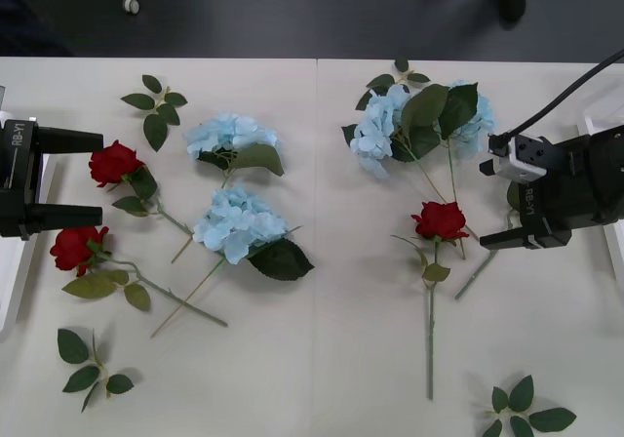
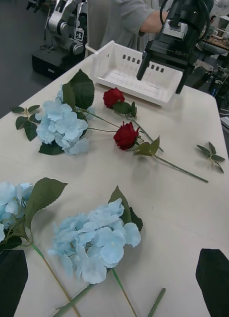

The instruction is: Put the red flowers into the right box and the blue flowers into the left box

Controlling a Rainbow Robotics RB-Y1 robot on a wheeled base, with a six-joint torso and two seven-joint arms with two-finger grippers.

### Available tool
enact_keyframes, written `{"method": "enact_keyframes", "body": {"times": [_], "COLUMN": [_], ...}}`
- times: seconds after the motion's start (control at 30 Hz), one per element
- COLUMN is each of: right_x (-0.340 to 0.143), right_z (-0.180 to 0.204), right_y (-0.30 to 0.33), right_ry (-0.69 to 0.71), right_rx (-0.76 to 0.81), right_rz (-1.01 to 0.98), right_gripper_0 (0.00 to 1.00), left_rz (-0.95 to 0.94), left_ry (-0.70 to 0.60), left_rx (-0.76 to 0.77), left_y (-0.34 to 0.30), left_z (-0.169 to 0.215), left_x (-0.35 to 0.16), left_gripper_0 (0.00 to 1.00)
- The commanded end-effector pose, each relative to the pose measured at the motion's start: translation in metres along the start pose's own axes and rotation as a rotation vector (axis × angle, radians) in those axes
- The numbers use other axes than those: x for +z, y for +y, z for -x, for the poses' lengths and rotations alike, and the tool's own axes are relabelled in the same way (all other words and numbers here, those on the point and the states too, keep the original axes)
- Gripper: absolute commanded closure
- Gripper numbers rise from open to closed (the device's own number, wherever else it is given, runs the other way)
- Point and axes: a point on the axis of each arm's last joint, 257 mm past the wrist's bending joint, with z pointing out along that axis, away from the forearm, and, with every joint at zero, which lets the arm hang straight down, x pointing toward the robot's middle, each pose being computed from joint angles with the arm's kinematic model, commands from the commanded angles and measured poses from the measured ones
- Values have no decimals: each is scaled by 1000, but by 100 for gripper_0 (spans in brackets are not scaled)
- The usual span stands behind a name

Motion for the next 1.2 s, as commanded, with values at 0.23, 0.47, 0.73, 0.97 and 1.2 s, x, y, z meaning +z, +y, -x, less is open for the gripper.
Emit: {"method": "enact_keyframes", "body": {"times": [0.23, 0.47, 0.73, 0.97, 1.2], "right_x": [3, -28, -49, -42, -28], "right_z": [-30, -23, -12, -31, -71], "right_y": [7, -7, -10, -25, -54], "right_ry": [51, 87, 205, 190, 145], "right_rx": [102, 505, 940, 1366, 1557], "right_rz": [-1, -23, -110, -230, -350], "right_gripper_0": [0, 0, 0, 0, 0], "left_rz": [6, 27, 159, 380, 596], "left_ry": [46, 71, 165, 293, 291], "left_rx": [-22, -148, -433, -709, -1014], "left_y": [-6, -2, 4, -3, -8], "left_z": [-26, -33, -61, -84, -99], "left_x": [-8, -2, -2, -9, -18], "left_gripper_0": [0, 0, 0, 0, 0]}}
